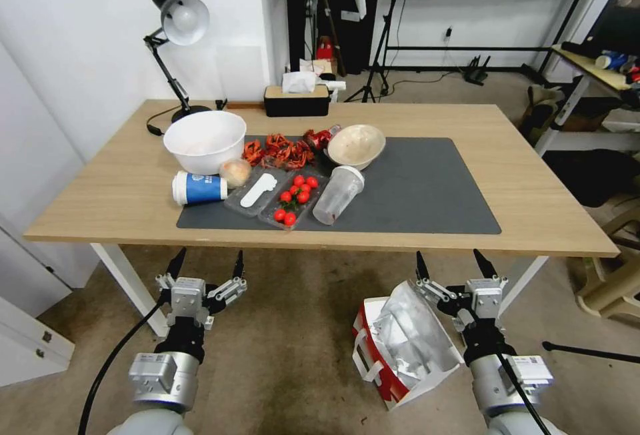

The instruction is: Pick up the food delivery bag from the floor and place it on the table.

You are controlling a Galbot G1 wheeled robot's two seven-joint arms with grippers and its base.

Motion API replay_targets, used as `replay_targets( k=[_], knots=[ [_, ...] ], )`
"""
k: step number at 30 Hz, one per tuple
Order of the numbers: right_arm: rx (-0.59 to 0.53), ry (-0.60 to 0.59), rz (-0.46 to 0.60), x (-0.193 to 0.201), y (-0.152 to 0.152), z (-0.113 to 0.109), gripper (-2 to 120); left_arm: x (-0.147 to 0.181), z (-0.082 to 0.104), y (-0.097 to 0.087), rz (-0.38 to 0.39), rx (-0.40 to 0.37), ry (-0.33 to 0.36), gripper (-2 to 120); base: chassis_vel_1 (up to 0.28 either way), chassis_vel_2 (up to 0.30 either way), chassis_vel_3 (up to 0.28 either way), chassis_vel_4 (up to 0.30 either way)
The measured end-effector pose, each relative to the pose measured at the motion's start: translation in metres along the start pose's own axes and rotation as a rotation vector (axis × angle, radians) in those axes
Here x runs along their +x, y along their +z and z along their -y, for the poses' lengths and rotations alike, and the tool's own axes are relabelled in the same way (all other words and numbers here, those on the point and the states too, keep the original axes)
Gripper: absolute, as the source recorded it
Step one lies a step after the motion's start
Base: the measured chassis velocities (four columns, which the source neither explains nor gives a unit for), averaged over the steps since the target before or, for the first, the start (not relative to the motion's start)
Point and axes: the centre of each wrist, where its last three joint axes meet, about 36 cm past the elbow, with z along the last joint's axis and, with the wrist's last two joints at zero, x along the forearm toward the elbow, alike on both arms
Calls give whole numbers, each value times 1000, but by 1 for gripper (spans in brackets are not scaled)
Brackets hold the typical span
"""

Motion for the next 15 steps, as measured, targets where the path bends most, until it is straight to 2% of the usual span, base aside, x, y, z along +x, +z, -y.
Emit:
replay_targets(
  k=[15],
  knots=[
    [0, 0, 0, 0, 0, 0, 100, 0, 0, 0, 0, 0, 0, 100, 0, 0, 0, 0]
  ],
)
